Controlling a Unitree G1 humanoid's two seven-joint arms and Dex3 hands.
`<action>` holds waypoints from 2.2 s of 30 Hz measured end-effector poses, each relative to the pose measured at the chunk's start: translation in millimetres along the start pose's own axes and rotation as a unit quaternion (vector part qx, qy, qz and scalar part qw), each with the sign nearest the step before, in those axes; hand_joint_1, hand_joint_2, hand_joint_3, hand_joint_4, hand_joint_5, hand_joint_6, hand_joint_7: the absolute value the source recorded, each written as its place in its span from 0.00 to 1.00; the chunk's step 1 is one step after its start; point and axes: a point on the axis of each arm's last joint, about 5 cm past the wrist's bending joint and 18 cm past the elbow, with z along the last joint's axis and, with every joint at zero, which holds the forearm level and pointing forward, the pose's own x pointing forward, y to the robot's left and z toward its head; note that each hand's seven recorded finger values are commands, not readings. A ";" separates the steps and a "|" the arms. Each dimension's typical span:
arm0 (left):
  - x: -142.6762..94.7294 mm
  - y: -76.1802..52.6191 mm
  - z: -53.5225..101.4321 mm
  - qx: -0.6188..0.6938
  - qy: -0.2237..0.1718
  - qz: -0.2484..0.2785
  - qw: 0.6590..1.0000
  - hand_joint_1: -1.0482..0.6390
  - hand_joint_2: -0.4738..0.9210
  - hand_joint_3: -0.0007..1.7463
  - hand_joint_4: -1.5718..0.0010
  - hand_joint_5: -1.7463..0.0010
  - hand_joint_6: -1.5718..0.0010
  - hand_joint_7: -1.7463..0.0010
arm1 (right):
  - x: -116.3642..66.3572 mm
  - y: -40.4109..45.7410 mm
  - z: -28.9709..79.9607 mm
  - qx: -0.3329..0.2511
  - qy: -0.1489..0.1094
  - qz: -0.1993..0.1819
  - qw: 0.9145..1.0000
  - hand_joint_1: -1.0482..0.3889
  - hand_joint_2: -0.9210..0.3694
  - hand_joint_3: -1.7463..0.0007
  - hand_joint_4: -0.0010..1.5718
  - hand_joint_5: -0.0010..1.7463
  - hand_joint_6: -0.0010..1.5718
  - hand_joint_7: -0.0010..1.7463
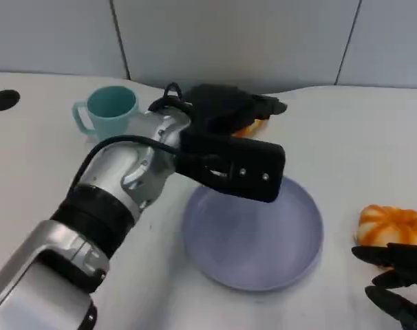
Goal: Grasp the bread from the table and place it into the plate.
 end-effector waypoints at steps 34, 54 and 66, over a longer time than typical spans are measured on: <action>11.7 -20.0 -5.3 0.017 0.064 0.030 0.997 0.24 0.96 0.00 0.92 0.81 0.84 0.99 | -5.0 1.5 -4.5 0.002 -0.002 0.000 1.000 0.55 0.00 0.82 0.41 0.45 0.55 0.01; 14.2 -34.4 -9.4 -0.001 0.097 0.102 0.990 0.27 0.96 0.00 0.94 0.77 0.85 0.99 | -4.7 1.1 -4.4 0.000 -0.002 -0.001 1.000 0.55 0.00 0.82 0.42 0.45 0.55 0.01; 14.4 -39.6 -11.5 0.001 0.115 0.147 0.983 0.31 0.98 0.00 0.97 0.72 0.84 0.99 | -4.0 0.9 -4.4 0.000 -0.003 -0.001 1.000 0.55 0.00 0.83 0.42 0.45 0.55 0.01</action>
